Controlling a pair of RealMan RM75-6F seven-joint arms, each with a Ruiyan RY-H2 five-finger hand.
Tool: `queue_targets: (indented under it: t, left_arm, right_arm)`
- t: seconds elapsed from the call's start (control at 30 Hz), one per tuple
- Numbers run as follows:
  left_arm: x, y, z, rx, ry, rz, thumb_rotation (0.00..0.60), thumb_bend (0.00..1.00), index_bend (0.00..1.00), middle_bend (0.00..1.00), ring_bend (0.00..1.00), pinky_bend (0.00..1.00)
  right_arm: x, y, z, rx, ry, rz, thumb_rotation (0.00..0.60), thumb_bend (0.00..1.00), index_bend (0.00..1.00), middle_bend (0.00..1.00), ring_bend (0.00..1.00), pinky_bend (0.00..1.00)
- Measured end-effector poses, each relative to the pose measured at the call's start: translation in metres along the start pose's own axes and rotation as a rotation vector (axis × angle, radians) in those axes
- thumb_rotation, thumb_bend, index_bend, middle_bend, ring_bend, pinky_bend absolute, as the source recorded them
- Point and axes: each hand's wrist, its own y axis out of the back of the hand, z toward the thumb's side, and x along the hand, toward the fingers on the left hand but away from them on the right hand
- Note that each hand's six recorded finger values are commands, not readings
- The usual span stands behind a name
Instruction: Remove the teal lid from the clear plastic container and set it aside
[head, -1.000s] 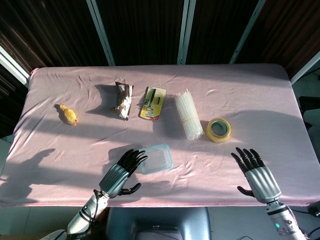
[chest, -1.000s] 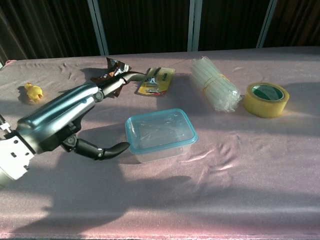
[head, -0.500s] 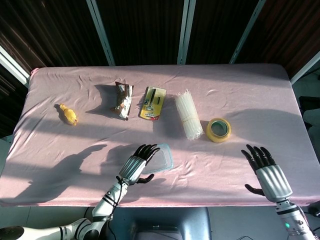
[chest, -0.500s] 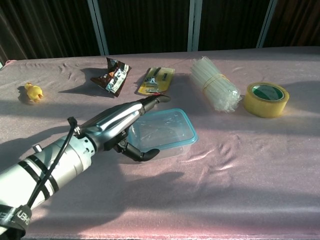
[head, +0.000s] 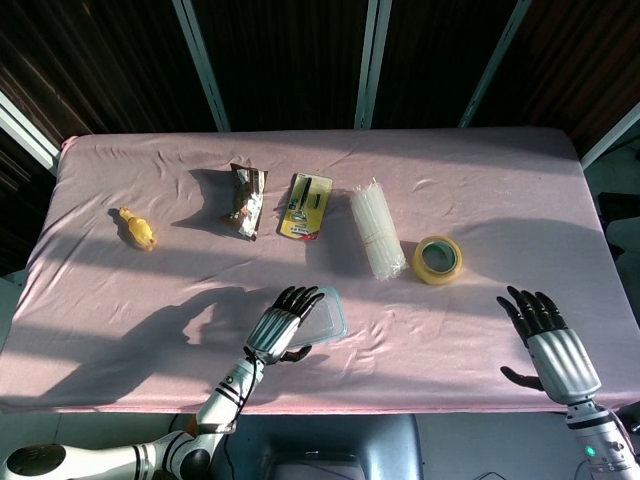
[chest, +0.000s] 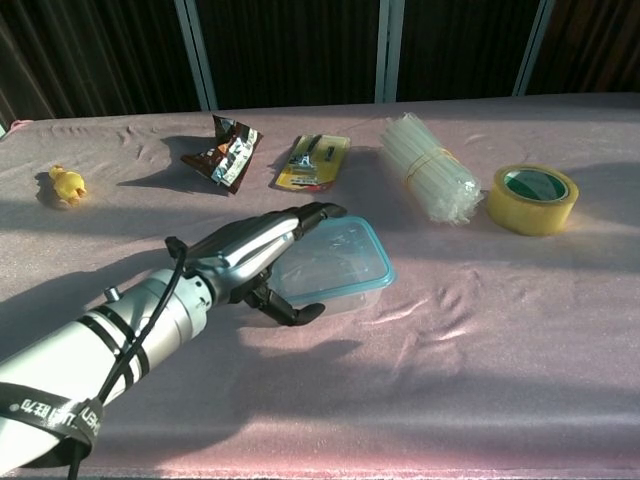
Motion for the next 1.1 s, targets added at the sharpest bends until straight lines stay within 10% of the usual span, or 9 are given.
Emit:
queue_targets:
  t: [0.63, 1.1]
  left_arm:
    - [-0.001, -0.003, -0.003, 0.021, 0.016, -0.032, 0.6, 0.29, 0.0, 0.22, 0.21, 0.19]
    - [-0.008, -0.012, 0.012, 0.004, -0.108, 0.014, 0.6, 0.29, 0.0, 0.22, 0.17, 0.18]
  right_arm:
    - [-0.02, -0.012, 0.028, 0.043, 0.114, 0.021, 0.6, 0.08, 0.01, 0.0, 0.0, 0.0]
    - [-0.088, -0.057, 0.096, 0.038, 0.385, 0.053, 0.6, 0.31, 0.47, 0.07, 0.0, 0.0]
